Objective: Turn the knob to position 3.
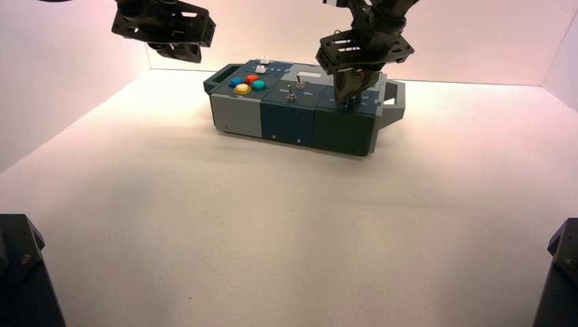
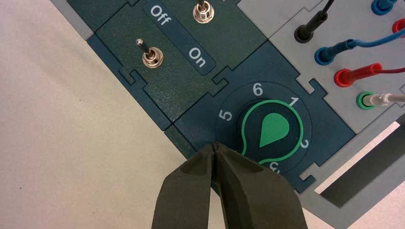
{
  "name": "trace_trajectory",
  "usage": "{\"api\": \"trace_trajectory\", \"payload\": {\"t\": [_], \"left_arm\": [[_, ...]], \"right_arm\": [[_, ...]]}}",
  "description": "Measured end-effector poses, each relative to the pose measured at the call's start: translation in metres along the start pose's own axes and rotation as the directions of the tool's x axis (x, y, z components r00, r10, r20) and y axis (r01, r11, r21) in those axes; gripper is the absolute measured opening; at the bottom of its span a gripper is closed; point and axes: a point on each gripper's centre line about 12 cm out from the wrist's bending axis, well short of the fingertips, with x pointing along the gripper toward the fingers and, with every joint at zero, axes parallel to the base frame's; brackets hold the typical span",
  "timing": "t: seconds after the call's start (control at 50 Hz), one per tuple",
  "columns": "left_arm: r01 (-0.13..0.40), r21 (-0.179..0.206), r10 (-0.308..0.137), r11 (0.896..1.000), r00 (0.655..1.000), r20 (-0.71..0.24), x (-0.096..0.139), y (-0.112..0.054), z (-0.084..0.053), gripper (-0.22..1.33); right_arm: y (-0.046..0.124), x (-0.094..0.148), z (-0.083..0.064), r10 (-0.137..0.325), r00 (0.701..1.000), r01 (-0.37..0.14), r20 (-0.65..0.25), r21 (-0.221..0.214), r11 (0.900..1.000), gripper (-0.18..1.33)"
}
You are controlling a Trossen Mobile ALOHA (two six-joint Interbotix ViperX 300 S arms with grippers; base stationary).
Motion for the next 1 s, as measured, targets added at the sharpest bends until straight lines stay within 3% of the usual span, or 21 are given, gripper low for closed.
{"api": "trace_trajectory", "payload": {"t": [0.66,1.0], "left_arm": [[0.000,-0.003,0.000,1.000,1.000,0.000,0.0000,0.0000,0.0000,-0.16],[0.000,-0.002,0.000,1.000,1.000,-0.002,0.0004,0.0000,-0.0004,-0.16]], "right_arm": [[-0.0005,-0.0007,-0.0008,-0.001,1.000,0.001,-0.001,0.001,1.0000,-0.14],[-0.0086,-0.0046,-0.0030,-0.011,1.000,0.011,0.002,0.020,0.9997,-0.14]]}}
